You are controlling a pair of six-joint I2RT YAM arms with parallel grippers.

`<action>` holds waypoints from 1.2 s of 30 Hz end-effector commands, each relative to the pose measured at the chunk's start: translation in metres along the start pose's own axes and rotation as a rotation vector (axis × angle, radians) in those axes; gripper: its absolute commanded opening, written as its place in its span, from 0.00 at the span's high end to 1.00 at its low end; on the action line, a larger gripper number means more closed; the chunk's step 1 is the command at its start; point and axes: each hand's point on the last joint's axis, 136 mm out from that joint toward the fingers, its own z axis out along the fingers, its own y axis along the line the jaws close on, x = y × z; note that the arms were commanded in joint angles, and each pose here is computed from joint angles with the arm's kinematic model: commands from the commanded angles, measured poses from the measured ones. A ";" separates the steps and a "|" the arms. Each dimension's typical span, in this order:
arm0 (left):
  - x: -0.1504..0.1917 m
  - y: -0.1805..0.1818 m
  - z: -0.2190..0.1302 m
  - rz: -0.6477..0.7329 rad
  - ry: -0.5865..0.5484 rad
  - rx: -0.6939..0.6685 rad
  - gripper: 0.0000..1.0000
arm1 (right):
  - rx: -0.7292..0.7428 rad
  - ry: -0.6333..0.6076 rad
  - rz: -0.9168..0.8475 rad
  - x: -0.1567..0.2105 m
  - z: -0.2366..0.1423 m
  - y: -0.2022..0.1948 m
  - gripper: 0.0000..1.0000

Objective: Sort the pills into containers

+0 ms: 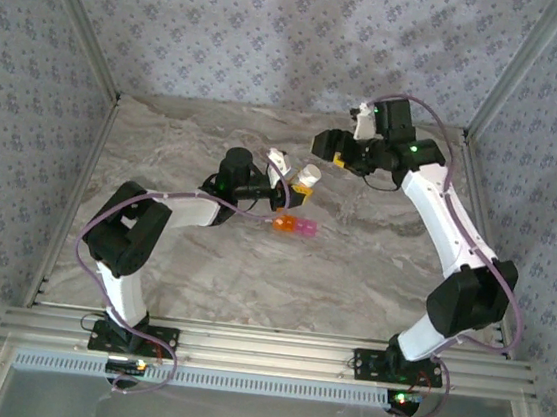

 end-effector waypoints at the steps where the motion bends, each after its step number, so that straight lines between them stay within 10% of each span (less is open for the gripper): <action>1: -0.026 -0.009 -0.004 0.024 -0.065 0.067 1.00 | -0.068 -0.011 -0.148 -0.001 -0.016 0.009 0.21; 28: -0.041 -0.019 -0.010 -0.027 -0.072 0.178 1.00 | -0.155 0.180 -0.368 0.036 0.019 0.011 0.27; 36: -0.042 -0.020 -0.010 -0.028 -0.073 0.178 1.00 | -0.153 0.195 -0.358 0.039 0.024 0.010 0.44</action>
